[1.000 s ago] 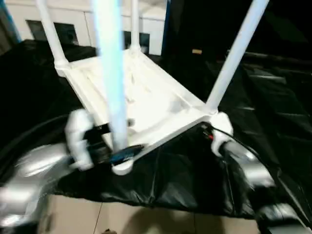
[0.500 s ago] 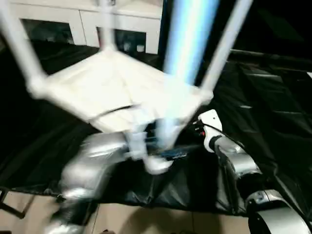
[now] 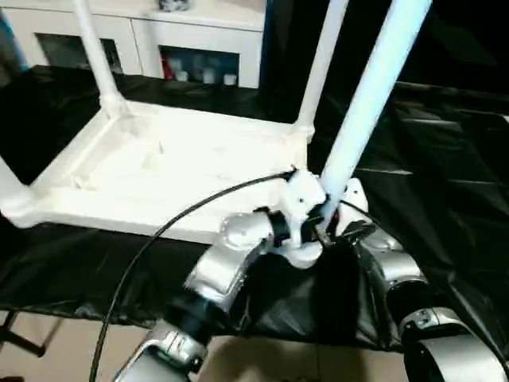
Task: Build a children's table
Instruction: Rotate table base
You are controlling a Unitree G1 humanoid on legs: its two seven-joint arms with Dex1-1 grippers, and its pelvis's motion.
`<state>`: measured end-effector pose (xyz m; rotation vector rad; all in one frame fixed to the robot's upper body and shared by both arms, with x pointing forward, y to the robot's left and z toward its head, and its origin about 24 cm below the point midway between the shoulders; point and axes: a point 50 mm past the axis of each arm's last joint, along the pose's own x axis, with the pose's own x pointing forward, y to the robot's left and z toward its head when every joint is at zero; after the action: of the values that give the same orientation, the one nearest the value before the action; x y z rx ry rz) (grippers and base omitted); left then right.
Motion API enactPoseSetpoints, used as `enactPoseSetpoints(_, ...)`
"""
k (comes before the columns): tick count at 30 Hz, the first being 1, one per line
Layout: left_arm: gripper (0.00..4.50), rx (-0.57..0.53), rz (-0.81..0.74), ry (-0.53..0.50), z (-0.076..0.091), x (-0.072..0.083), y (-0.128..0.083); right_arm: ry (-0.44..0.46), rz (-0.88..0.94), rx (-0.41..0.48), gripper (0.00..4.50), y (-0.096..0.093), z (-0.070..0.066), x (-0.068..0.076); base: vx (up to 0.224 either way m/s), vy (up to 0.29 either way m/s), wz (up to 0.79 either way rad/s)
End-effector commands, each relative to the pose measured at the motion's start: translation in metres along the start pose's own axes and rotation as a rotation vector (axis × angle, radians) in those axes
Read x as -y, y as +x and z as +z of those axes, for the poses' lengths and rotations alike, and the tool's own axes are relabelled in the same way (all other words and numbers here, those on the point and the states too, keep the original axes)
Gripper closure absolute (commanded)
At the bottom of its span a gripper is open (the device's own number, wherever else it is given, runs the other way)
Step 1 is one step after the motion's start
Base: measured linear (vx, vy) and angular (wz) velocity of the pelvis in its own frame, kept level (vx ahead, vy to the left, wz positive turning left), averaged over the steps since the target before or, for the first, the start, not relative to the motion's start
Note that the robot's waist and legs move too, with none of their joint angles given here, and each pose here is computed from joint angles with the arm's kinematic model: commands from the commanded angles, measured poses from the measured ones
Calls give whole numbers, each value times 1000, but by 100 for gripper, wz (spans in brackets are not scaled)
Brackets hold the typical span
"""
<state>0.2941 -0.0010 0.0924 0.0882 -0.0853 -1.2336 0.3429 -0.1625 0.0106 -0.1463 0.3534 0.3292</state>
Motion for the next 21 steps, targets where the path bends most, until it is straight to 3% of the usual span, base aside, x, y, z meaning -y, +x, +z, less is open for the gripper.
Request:
enactPoseSetpoints(1, 4, -6, -34, 21, 1, -12, -16, 4, 0, 49, 79, -8, 9, 20, 0, 0, 0)
enactPoseSetpoints(4, 4, -20, -71, 11, -2, -15, -25, -14, 26, 66, 79, -13, 10, 25, 0, 0, 0)
enactPoseSetpoints(9, 4, -214, -216, 11, -22, -28, -62, -147, 201, 64, 79, -40, 9, 39, 0, 0, 0)
enactPoseSetpoints(13, 38, -293, -229, 51, -29, -35, -68, -202, 257, 69, 79, -52, 10, 43, 0, 0, 0)
enactPoseSetpoints(15, 38, -373, -238, 101, -33, -45, -72, -230, 359, 67, 79, -71, 12, 48, 0, 0, 0)
enactPoseSetpoints(17, 72, -398, -233, 131, -33, -50, -72, -236, 398, 60, 51, -78, 13, 49, 0, 0, 0)
enactPoseSetpoints(19, 78, -410, -231, 143, -32, -53, -72, -237, 419, 57, 41, -82, 14, 49, 0, 0, 0)
enactPoseSetpoints(20, 80, -438, -266, 160, -28, -59, -70, -240, 501, 30, 28, -97, 14, 48, 0, 0, 0)
enactPoseSetpoints(21, 94, -439, -270, 160, -28, -60, -70, -240, 506, 28, 15, -98, 14, 47, 0, 0, 0)
